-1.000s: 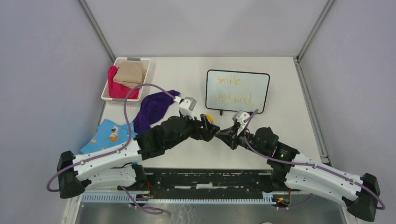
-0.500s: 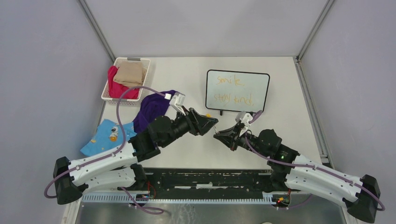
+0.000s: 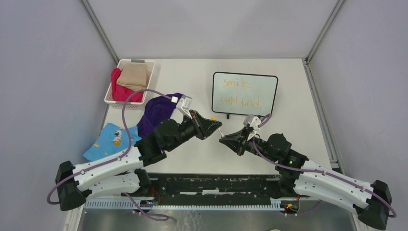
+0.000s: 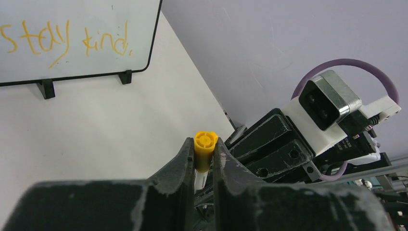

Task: Write a sentence on the whiteboard
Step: Place the whiteboard marker at the center of the board.

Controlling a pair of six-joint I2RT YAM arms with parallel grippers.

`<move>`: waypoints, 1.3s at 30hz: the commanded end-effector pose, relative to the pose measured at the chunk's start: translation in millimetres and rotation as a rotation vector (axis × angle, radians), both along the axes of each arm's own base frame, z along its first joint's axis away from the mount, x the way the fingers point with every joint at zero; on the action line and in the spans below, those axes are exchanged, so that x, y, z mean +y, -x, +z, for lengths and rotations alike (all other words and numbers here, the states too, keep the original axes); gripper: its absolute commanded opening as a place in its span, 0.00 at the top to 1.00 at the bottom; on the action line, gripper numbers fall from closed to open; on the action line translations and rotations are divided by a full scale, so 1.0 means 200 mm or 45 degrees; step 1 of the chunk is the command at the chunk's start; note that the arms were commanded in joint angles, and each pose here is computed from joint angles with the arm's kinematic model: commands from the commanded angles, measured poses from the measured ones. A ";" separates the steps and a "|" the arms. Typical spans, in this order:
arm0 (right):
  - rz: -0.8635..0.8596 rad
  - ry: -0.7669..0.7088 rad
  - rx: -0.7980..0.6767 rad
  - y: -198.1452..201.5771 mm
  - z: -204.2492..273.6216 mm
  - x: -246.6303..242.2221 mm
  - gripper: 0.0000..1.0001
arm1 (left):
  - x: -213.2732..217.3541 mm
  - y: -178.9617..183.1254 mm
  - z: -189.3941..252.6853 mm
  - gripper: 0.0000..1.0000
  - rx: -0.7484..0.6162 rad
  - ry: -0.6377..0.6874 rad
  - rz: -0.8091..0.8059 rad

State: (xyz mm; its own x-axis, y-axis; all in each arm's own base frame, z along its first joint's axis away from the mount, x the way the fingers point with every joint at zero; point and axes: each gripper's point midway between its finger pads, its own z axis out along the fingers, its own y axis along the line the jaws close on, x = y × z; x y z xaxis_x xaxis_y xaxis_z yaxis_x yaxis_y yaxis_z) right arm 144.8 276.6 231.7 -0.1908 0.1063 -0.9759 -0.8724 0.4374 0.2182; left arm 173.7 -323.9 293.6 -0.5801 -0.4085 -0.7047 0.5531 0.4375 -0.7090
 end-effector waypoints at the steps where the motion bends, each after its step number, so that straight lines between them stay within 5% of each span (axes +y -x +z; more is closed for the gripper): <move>1: -0.003 -0.089 -0.045 0.00 0.10 0.01 1.00 | -0.04 0.03 0.02 0.90 0.034 0.072 -0.044; 8: 0.011 -0.080 -0.061 0.00 0.13 0.02 0.98 | -0.06 0.04 -0.03 0.98 0.066 0.068 -0.078; 14: 0.021 0.007 -0.064 0.00 0.12 0.01 0.50 | 0.03 0.03 0.03 0.98 0.010 0.042 -0.004; 18: -0.012 0.037 -0.078 -0.03 0.17 0.01 0.42 | 0.06 0.03 0.07 0.98 -0.019 0.040 0.014; 30: 0.031 0.018 -0.055 -0.03 0.23 0.08 0.59 | 0.08 0.05 0.08 0.98 -0.035 0.037 0.003; 35: 0.038 0.019 -0.053 -0.03 0.21 0.08 0.92 | 0.08 0.05 0.06 0.97 -0.036 0.018 0.001; 37: 0.009 0.046 -0.055 -0.04 0.18 0.06 1.00 | 0.11 0.02 0.03 0.79 -0.024 -0.011 0.050; 39: -0.048 0.105 -0.056 -0.08 0.14 0.03 1.00 | 0.16 -0.02 0.01 0.45 -0.016 -0.066 0.131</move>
State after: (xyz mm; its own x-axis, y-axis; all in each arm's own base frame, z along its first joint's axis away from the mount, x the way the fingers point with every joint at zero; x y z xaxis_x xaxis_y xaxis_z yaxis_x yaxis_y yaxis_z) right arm 149.1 290.9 245.5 -0.2001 0.0223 -0.9795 -0.8835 0.4280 0.1903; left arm 168.1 -306.2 282.1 -0.5828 -0.3936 -0.7109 0.5320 0.4765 -0.7000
